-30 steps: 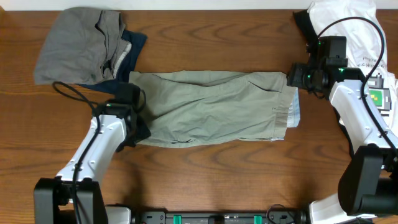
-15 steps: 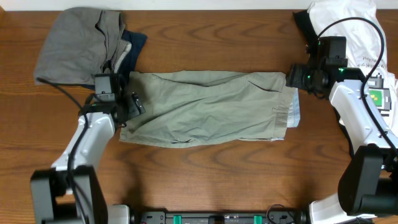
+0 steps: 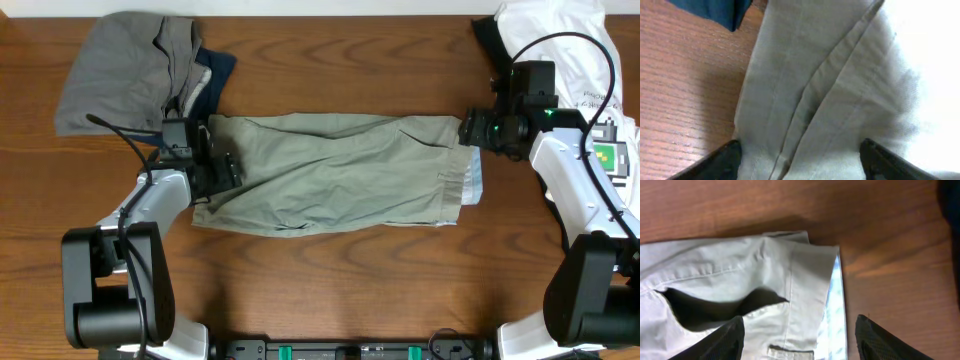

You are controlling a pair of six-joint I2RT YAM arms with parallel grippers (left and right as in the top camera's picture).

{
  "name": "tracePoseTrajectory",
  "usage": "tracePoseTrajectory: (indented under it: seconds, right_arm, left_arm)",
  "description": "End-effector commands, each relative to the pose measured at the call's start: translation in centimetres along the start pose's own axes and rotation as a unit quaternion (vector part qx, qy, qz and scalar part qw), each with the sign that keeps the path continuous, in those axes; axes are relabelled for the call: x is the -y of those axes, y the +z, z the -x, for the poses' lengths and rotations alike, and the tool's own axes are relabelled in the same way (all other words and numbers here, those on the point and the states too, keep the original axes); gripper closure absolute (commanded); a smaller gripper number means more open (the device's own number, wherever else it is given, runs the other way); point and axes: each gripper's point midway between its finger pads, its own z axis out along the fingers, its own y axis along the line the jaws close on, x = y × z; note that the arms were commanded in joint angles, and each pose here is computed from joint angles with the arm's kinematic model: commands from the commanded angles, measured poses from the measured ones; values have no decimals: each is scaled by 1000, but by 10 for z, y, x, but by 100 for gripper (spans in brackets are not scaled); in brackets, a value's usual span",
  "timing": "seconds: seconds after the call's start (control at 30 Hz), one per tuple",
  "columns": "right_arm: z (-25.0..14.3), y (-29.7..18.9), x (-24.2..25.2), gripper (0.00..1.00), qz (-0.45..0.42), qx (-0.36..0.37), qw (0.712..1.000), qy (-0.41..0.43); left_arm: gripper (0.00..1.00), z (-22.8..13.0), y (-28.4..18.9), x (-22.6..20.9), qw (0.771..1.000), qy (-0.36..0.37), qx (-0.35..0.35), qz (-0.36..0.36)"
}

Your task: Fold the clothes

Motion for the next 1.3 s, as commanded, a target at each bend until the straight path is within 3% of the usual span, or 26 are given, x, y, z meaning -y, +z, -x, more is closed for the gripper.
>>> tracePoseTrajectory:
  seconds: [0.0, 0.23, 0.67, 0.9, 1.27]
  right_arm:
    - [-3, 2, -3, 31, 1, -6, 1000, -9]
    - [-11, 4, -1, 30, 0, -19, 1000, -6]
    - [-29, 13, 13, 23, 33, -41, 998, 28]
    - [-53, 32, 18, 44, 34, -52, 998, 30]
    - [-82, 59, 20, 43, 39, -39, 998, 39]
  left_arm:
    - [52, -2, 6, 2, 1000, 9, -6, -8]
    - [94, -8, 18, -1, 1000, 7, -20, -6]
    - [94, -8, 22, -2, 1000, 7, -19, -5]
    - [94, -7, 22, -2, 1000, 7, -19, -5]
    - [94, -7, 22, -2, 1000, 7, -19, -5]
